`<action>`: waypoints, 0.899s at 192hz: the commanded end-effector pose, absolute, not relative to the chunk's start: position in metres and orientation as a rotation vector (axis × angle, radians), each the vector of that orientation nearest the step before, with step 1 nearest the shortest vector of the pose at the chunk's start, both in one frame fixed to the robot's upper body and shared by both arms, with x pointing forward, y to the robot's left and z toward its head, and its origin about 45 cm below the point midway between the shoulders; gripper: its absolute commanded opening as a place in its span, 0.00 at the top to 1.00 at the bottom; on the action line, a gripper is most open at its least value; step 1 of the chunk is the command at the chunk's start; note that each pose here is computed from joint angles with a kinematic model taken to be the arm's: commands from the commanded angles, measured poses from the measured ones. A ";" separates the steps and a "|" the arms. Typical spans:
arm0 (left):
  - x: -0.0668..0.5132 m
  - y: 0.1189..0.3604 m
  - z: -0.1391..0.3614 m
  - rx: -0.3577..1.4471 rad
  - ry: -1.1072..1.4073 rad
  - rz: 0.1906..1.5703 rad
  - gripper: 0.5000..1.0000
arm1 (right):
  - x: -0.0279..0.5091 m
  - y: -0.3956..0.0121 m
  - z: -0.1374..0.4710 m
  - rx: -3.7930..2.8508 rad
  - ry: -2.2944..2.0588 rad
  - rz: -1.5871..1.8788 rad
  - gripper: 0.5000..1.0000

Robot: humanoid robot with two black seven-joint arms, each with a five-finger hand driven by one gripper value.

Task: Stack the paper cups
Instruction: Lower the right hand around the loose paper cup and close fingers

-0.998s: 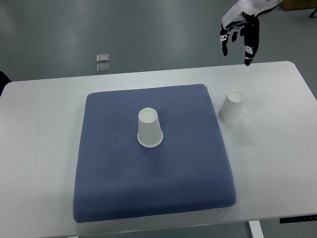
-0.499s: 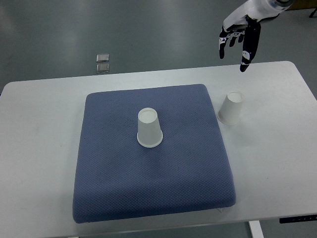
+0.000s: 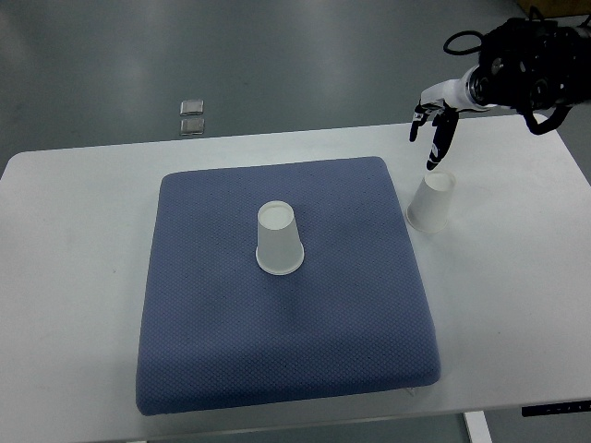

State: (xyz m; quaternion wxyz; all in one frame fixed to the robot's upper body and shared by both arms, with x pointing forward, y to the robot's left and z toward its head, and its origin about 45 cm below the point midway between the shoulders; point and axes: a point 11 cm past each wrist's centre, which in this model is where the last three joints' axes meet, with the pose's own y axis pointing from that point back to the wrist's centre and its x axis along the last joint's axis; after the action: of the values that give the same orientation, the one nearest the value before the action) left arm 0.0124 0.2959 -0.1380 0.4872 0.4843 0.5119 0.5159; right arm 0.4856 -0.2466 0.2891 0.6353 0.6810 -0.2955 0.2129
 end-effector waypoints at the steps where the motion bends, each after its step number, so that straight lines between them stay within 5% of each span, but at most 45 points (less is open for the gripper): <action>1: 0.012 0.296 -0.138 1.177 1.245 1.254 0.00 | 0.482 -0.247 0.272 1.529 -0.681 0.468 0.16; 173: 0.011 0.297 -0.138 1.180 1.245 1.256 0.00 | 0.473 -0.273 0.217 1.490 -0.733 0.427 0.18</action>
State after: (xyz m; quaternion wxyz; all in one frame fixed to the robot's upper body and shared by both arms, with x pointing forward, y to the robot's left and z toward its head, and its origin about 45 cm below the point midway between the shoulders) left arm 0.0110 0.2961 -0.1381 0.4868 0.4855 0.5120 0.5150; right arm 0.4732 -0.2727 0.2179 0.6539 0.6570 -0.3238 0.1894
